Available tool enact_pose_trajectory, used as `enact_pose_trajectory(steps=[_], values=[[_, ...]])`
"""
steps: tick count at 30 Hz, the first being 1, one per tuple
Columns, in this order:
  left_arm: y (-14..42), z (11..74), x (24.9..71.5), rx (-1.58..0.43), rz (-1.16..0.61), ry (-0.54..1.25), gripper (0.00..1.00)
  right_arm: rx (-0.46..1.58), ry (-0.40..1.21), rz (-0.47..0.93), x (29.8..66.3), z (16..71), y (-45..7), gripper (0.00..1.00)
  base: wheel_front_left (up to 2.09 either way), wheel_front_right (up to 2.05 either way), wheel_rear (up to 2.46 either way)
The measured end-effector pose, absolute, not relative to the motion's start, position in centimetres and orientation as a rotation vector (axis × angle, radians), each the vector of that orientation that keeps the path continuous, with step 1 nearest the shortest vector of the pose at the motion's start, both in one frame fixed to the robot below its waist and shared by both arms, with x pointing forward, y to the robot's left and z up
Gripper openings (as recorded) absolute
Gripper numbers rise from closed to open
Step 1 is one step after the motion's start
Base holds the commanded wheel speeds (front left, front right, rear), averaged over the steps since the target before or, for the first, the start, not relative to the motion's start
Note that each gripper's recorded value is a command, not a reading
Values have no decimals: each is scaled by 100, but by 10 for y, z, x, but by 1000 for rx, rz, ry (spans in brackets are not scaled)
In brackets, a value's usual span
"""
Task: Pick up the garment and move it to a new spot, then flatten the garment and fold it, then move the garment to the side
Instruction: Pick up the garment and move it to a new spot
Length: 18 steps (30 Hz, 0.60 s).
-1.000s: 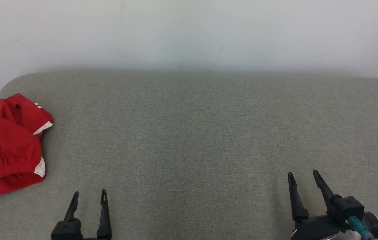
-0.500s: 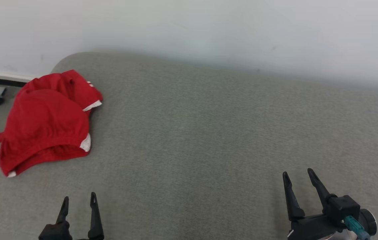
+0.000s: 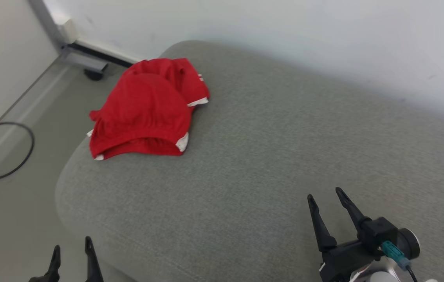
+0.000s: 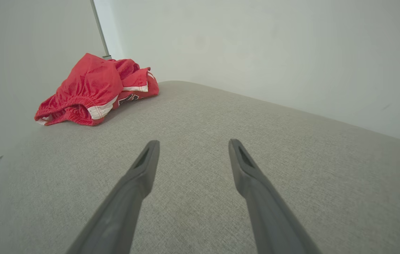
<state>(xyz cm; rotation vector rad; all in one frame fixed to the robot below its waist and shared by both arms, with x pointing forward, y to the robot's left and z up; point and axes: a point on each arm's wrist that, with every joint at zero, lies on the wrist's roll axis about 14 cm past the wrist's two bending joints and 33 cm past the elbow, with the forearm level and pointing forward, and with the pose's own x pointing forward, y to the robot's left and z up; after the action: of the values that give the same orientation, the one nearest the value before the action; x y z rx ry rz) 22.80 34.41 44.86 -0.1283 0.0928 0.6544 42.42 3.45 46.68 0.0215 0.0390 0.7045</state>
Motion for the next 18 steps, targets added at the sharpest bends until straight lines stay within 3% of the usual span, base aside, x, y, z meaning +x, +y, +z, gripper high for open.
enact_pose_trajectory(steps=[8,18], values=[[361,442,191,-140,779,122,100,43,94,821,423,449,75,100,0,0,0],[357,440,209,-179,708,116,100,45,112,770,431,440,57,100,0,0,0]])
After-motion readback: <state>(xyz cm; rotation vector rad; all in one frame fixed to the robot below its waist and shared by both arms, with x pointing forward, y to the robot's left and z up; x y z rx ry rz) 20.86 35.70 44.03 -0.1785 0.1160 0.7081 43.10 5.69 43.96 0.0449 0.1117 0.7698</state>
